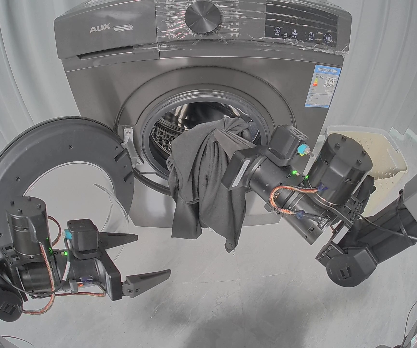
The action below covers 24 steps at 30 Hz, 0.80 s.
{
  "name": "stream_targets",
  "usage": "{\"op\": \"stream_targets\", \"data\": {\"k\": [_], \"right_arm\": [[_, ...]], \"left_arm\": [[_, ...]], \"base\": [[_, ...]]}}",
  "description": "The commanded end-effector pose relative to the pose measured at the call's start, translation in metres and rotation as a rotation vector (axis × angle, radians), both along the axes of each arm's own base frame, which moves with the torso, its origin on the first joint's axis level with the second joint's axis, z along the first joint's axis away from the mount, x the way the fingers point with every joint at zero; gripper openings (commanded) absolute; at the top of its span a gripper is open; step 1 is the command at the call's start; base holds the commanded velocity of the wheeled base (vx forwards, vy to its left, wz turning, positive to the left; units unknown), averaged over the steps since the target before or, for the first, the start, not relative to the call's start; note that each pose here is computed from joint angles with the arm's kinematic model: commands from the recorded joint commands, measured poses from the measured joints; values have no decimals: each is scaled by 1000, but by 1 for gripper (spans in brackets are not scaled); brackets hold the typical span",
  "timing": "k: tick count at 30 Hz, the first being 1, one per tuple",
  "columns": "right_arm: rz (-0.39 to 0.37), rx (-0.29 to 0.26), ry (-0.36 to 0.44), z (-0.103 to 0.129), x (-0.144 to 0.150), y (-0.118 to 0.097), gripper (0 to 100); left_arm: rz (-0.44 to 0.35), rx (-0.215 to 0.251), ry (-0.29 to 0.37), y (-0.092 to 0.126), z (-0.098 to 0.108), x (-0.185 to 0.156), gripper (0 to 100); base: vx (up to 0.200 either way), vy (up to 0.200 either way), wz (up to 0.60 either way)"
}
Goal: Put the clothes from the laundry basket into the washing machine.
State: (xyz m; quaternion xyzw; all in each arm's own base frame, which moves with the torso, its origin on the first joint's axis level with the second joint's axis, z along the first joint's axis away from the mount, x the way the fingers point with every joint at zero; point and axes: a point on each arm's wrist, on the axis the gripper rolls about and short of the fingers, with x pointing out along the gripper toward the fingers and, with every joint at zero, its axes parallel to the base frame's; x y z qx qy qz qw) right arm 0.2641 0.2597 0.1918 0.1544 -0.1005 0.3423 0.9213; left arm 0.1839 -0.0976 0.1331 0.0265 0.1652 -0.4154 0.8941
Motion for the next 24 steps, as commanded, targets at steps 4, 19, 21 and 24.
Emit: {"op": "stream_targets", "data": {"k": [4,19,21,24], "right_arm": [[5,1,-2,0,-2,1,0],[19,1,-8,-1,-8,4,0],[19,4,-11,0,-8,4,0],[20,0,-7,-1,-9,4,0]], "left_arm": [[-11,22,48,-14,-24,22,100],[53,1,25,-29,-58,66,100],[59,0,22,-29,-63,70,100],[63,-9,4,-32,-67,78,100]], "base": [[0,0,0],[0,0,0],[0,0,0],[0,0,0]]}}
